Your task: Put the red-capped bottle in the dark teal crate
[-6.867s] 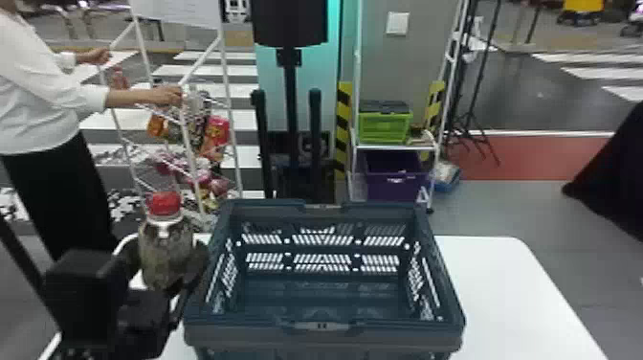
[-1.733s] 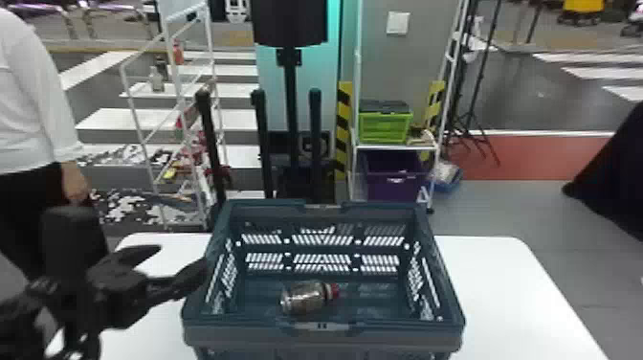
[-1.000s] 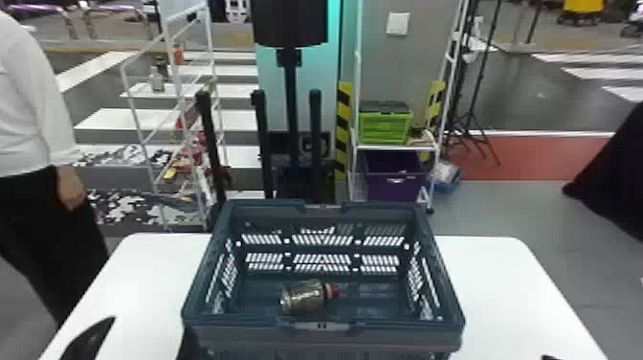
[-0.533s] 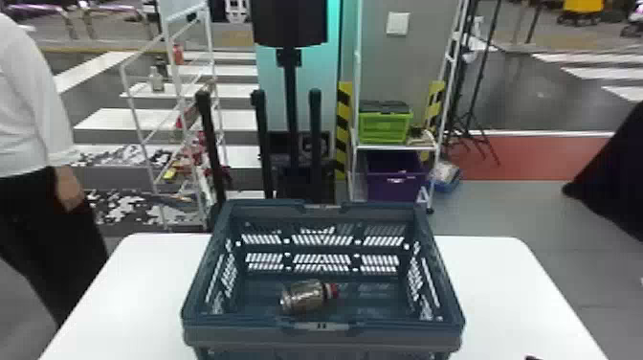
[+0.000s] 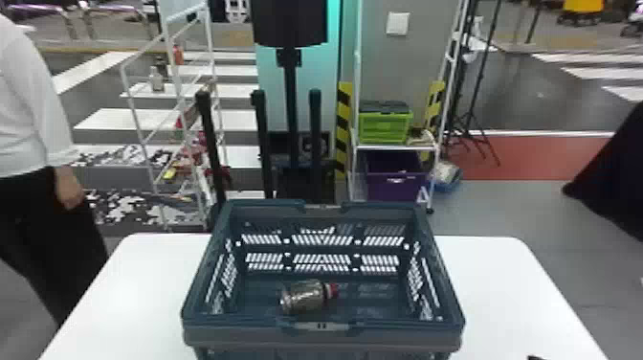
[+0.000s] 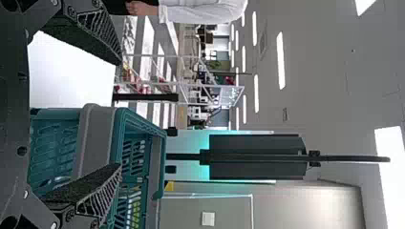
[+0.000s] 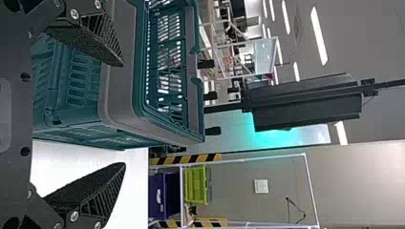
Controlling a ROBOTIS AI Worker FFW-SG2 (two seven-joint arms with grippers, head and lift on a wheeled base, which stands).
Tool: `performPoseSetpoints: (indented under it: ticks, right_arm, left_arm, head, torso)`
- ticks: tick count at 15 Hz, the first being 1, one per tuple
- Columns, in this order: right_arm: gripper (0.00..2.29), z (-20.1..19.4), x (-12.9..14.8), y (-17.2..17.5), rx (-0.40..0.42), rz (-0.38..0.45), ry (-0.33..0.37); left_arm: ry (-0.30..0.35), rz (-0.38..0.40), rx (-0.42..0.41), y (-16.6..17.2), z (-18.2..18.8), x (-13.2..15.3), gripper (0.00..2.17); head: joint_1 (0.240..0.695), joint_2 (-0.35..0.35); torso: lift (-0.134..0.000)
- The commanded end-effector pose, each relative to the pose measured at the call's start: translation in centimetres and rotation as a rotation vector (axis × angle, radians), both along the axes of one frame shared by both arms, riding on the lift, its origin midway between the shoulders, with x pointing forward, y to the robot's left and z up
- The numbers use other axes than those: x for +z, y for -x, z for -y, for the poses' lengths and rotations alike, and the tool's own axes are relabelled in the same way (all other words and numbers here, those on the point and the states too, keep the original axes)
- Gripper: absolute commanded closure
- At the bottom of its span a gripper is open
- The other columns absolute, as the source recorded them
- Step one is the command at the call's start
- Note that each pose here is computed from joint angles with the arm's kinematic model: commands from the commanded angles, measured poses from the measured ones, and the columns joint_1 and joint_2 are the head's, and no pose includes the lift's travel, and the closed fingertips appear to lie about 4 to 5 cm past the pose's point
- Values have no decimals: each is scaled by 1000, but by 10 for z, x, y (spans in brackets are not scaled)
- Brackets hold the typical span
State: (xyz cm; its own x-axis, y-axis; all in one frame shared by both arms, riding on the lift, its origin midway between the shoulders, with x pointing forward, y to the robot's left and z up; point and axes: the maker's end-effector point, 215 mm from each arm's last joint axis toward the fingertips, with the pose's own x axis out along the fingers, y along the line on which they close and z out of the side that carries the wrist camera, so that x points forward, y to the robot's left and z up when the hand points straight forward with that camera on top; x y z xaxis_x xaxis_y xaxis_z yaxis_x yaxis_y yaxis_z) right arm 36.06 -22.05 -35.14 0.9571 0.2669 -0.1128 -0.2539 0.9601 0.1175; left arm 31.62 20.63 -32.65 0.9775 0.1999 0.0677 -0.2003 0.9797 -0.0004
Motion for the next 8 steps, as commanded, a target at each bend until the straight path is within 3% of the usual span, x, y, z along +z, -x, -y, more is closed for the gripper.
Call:
performPoseSetpoints:
  ticks: [1,8]
  right_arm:
    - [147,2,-1,1,-8,-3,8]
    - [151,7,0,0,-19,-1,20]
  left_arm:
    - [5,-8,-4,-1,1,-3,147]
    - [8,-42,-23,-5,5,-16,147]
  head:
    - [499,0]
    - [499,0]
  torso:
    - [0]
    - [0]
